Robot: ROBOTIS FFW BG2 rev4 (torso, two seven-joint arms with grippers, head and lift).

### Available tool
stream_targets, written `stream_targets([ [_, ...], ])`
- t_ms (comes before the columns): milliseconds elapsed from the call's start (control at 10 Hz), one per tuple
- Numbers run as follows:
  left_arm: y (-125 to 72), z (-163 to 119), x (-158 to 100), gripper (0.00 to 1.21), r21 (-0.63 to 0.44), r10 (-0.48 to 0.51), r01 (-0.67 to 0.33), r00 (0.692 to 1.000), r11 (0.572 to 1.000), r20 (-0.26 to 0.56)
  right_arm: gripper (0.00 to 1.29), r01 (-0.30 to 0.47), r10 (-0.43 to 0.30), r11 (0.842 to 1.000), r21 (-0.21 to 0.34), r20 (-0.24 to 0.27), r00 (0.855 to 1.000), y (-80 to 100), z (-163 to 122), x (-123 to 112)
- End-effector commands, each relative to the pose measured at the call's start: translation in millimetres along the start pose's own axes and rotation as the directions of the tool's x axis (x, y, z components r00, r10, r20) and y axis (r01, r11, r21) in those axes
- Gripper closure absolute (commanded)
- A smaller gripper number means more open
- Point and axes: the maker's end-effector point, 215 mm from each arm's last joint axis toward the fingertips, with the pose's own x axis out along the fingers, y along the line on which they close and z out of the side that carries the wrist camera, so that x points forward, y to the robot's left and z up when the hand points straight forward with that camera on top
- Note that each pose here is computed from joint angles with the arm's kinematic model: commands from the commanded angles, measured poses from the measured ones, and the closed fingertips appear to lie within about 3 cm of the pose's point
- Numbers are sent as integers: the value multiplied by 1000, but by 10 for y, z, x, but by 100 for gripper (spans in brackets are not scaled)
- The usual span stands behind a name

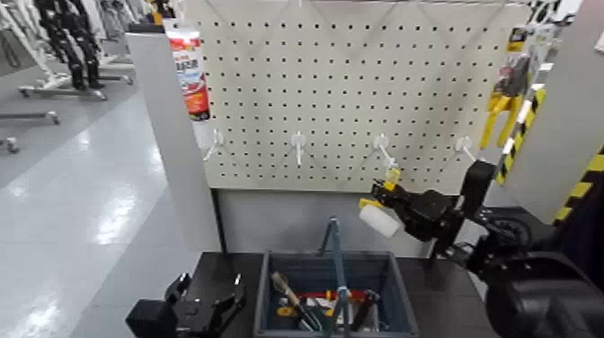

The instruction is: Put the yellow roller into the crate.

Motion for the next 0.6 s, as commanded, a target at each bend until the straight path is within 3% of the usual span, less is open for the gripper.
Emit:
stream_targets([
  [100, -4, -1, -4, 10, -2, 1, -1, 1000, 1000, 1, 128, 4, -4, 1000, 4, 24, 1000, 81, 132, -73],
  [400, 3, 1, -9, 10, -2, 2, -2, 1000, 1000, 1, 128, 12, -12, 1000, 7, 61, 998, 188, 331, -191],
  [600, 12, -5, -15, 10, -1, 4, -4, 1000, 1000, 0, 128, 12, -18, 998, 65, 92, 996, 280, 372, -317],
])
